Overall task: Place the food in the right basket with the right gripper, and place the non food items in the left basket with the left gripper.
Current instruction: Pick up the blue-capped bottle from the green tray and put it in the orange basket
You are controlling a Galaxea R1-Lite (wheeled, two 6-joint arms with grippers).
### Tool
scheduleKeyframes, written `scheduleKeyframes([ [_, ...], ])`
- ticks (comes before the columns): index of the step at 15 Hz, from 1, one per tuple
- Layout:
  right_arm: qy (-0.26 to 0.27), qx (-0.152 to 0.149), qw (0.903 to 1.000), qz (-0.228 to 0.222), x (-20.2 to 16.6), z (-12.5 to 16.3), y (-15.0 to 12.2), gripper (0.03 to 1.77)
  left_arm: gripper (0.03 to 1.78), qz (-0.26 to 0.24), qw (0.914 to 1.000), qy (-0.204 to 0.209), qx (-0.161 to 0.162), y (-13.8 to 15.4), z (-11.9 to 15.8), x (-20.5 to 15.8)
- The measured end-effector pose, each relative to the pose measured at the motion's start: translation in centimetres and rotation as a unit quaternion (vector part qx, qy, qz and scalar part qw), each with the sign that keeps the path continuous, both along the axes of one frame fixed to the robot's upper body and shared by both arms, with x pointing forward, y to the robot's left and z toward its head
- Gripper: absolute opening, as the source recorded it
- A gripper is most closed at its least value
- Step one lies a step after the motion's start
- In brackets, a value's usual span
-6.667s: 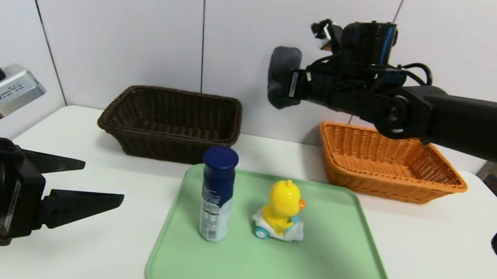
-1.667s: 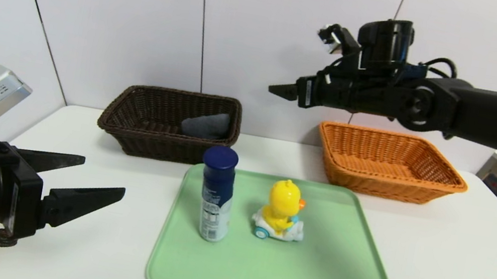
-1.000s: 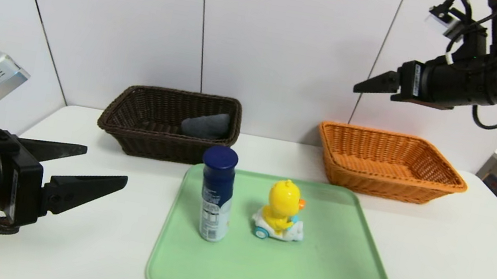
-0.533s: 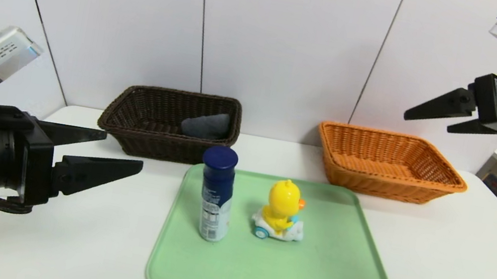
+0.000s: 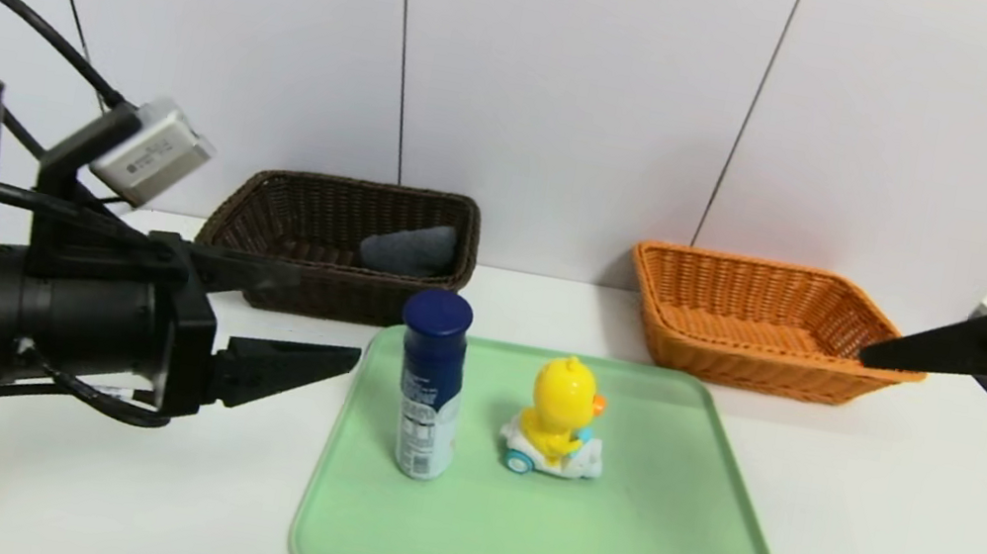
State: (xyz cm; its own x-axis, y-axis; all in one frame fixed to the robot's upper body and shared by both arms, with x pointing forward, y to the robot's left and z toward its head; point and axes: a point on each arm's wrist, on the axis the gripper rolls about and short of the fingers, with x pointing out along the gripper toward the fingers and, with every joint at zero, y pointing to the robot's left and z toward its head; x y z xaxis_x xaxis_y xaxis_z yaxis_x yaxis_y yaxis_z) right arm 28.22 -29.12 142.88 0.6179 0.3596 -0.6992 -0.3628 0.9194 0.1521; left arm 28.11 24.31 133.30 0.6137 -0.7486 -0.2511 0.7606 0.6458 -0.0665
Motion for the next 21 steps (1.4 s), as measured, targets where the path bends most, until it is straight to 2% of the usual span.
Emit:
scheduleKeyframes([
  [2,0.002,-0.006,1.0,-0.004,-0.8,-0.3,-0.2,1.69,1.69,-0.05,0.9984,-0.016,0.022,-0.7,-1.8,0.9],
  [4,-0.001,-0.017,0.9998,-0.014,-1.4,-0.4,-0.3,1.69,1.69,-0.094,0.9947,-0.033,0.025,-1.1,-3.1,1.4],
  [5,-0.003,-0.017,0.9997,-0.015,-1.6,-0.3,-0.4,1.69,1.69,-0.1,0.9941,-0.035,0.024,-1.2,-3.4,1.6],
  [9,-0.004,-0.017,0.9997,-0.015,-1.9,-0.5,-0.4,1.69,1.69,-0.1,0.9943,-0.024,0.027,-1.2,-4.1,1.8],
  [17,-0.011,-0.03,0.9992,-0.023,-1.7,-0.9,-0.3,1.69,1.69,-0.1,0.9942,-0.032,0.023,-1.0,-3.7,1.3],
  [21,-0.021,-0.04,0.999,0.008,-0.9,-1.9,0.6,1.69,1.69,-0.093,0.9945,-0.046,0.017,-0.6,-2.8,0.7],
])
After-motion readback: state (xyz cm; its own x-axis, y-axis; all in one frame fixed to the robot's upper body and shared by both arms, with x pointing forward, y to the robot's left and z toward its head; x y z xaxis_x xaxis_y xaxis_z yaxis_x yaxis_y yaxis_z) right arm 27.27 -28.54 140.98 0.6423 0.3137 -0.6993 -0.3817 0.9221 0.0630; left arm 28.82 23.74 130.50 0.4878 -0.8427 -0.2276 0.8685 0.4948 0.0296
